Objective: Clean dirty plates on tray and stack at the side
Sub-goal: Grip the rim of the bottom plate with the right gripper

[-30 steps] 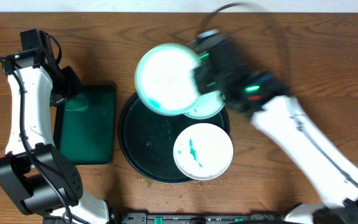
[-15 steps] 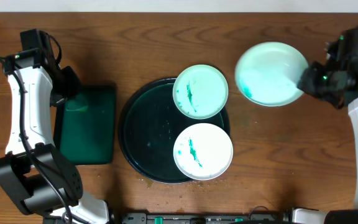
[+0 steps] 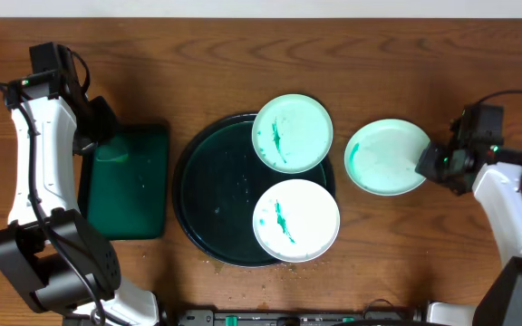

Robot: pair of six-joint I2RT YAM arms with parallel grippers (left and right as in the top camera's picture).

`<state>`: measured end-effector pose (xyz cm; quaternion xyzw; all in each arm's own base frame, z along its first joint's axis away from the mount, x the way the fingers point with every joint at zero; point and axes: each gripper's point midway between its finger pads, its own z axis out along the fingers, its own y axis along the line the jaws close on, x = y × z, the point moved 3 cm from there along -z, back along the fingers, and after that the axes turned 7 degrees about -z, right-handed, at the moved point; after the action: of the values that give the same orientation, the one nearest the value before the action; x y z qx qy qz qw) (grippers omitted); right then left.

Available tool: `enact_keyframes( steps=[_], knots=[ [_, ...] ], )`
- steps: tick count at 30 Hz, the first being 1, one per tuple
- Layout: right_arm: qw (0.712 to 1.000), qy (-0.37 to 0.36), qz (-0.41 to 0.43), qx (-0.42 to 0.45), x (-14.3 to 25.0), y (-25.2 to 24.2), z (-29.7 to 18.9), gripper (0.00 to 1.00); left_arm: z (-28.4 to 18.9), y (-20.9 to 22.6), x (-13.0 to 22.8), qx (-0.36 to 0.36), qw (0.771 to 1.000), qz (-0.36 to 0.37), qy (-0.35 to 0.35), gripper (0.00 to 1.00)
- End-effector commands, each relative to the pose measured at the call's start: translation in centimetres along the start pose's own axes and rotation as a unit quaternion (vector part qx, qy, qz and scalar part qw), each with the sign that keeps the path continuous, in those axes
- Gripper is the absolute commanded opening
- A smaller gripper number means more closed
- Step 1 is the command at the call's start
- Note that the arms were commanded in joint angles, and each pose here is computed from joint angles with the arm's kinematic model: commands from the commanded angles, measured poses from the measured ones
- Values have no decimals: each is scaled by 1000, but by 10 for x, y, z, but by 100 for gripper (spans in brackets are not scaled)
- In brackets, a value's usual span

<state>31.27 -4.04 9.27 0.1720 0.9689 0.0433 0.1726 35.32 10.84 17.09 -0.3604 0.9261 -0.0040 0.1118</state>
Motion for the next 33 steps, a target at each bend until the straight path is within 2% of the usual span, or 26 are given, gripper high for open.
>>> enact_keyframes(
  steps=[1, 3, 6, 10, 17, 22, 29, 33],
  knots=[
    [1000, 3, -24, -15, 9, 1, 10, 1, -3, 2, -3, -4, 1000, 5, -5, 7],
    [1000, 6, -23, -15, 12, 0, 12, 1, -3, 2, -3, -3, 1000, 5, -5, 7],
    [999, 7, -23, -20, 13, 2, 12, 21, -3, 2, -3, -4, 1000, 5, -5, 7],
    [995, 12, -50, -87, 10, 22, 2, 34, -3, 2, -3, -4, 1000, 5, -5, 8],
    [973, 37, -97, -205, 3, 77, -42, 43, -3, 1, -3, -3, 1000, 6, -4, 7],
    [953, 91, -176, -229, 39, 123, -52, 54, -2, 1, -1, -4, 1000, 14, -2, 8],
    [928, 192, -275, -163, 102, 150, -30, 53, -1, 1, -1, -5, 1000, 14, -1, 7],
    [913, 233, -306, -133, 125, 155, -13, 46, -1, 1, -1, -5, 1000, 14, -1, 7]
  ],
)
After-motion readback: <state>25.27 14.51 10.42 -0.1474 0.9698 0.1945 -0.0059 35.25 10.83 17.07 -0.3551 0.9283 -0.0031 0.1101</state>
